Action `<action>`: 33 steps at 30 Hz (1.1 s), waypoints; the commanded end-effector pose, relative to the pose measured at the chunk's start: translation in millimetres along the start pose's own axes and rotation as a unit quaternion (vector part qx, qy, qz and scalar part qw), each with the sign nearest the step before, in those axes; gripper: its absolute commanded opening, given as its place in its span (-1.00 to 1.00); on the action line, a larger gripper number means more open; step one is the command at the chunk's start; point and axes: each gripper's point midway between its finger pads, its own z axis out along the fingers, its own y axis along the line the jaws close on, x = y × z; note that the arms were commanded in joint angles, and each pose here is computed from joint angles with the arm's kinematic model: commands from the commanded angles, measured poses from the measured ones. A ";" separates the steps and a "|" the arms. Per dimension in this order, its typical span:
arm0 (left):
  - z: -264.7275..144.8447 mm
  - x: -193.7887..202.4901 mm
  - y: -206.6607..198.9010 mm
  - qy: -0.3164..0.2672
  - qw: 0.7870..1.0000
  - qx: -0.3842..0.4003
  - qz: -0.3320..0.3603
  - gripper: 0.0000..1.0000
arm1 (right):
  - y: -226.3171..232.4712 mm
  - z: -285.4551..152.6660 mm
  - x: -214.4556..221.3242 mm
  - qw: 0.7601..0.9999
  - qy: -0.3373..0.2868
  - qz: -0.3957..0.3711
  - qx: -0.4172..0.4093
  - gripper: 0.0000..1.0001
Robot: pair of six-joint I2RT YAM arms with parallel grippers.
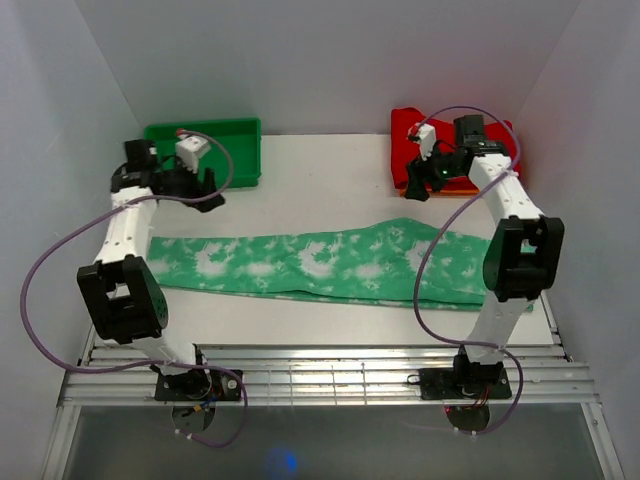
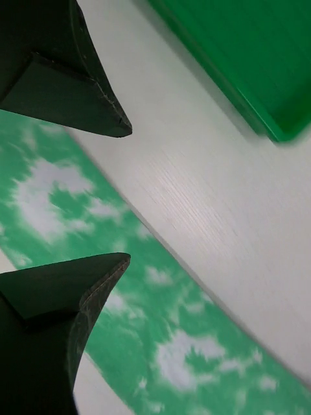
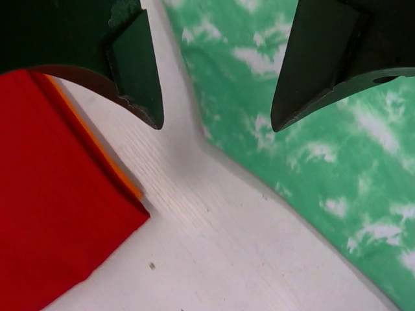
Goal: Fold and stack the trousers
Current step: Fold the trousers
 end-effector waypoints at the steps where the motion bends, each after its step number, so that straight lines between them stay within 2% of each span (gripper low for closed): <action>1: 50.7 -29.5 -112.9 -0.019 0.984 0.150 0.095 0.65 | -11.2 50.8 -3.5 0.999 0.007 0.031 -0.014 0.45; 2: 65.7 -34.5 -132.6 -0.028 0.978 0.161 0.132 0.64 | -17.6 53.3 -11.7 1.000 0.005 0.027 -0.010 0.45; 3: 78.3 -21.3 -156.2 -0.014 0.971 0.182 0.156 0.61 | -19.3 59.2 -10.9 1.000 0.009 0.027 -0.012 0.45; 4: 93.7 -12.9 -207.0 -0.002 0.953 0.222 0.205 0.55 | -22.9 69.9 -2.6 0.999 0.019 0.034 -0.017 0.45; 5: 106.4 -17.3 -215.2 -0.012 0.950 0.192 0.248 0.54 | -26.4 73.3 0.6 0.999 0.023 0.034 -0.015 0.45; 6: 113.9 -13.4 -234.0 -0.017 0.942 0.197 0.272 0.54 | -28.0 79.8 4.3 0.999 0.029 0.035 -0.017 0.45; 7: 123.7 -5.5 -275.9 -0.027 0.924 0.225 0.308 0.51 | -28.2 81.7 7.1 0.999 0.034 0.035 -0.020 0.46; 9: 141.1 6.5 -302.5 -0.019 0.916 0.220 0.335 0.44 | -27.0 86.3 13.5 0.998 0.041 0.038 -0.027 0.47; 10: 146.1 15.2 -336.8 -0.019 0.903 0.241 0.356 0.40 | -24.4 87.2 18.4 0.997 0.047 0.042 -0.033 0.47; 11: 152.3 12.9 -352.2 -0.030 0.897 0.247 0.365 0.38 | -22.3 89.5 22.4 0.997 0.051 0.046 -0.037 0.47; 16: 177.6 42.9 -434.9 -0.028 0.875 0.296 0.383 0.29 | -12.9 97.1 41.8 0.994 0.071 0.068 -0.054 0.51; 17: 179.7 39.0 -445.0 -0.041 0.871 0.300 0.386 0.27 | -10.4 97.5 44.2 0.993 0.075 0.074 -0.059 0.52; 20: 187.4 51.8 -469.1 -0.032 0.864 0.321 0.387 0.20 | -4.8 97.7 47.0 0.991 0.079 0.084 -0.071 0.55; 24: 197.5 70.2 -473.8 -0.008 0.869 0.327 0.370 0.02 | 5.2 95.6 57.4 0.986 0.100 0.094 -0.092 0.57; 27: 196.3 78.1 -468.6 -0.001 0.870 0.323 0.373 -0.03 | 4.6 85.3 65.6 0.987 0.109 0.079 -0.090 0.64; 30: 189.2 99.9 -467.5 0.038 0.864 0.346 0.364 -0.23 | -9.1 77.0 69.3 0.989 0.112 0.063 -0.080 0.69; 31: 186.8 109.7 -465.7 0.051 0.863 0.352 0.359 -0.36 | -8.3 73.2 72.6 0.987 0.121 0.064 -0.085 0.68; 33: 179.9 123.3 -464.9 0.067 0.857 0.367 0.355 -0.45 | -6.0 74.1 79.5 0.984 0.131 0.064 -0.105 0.67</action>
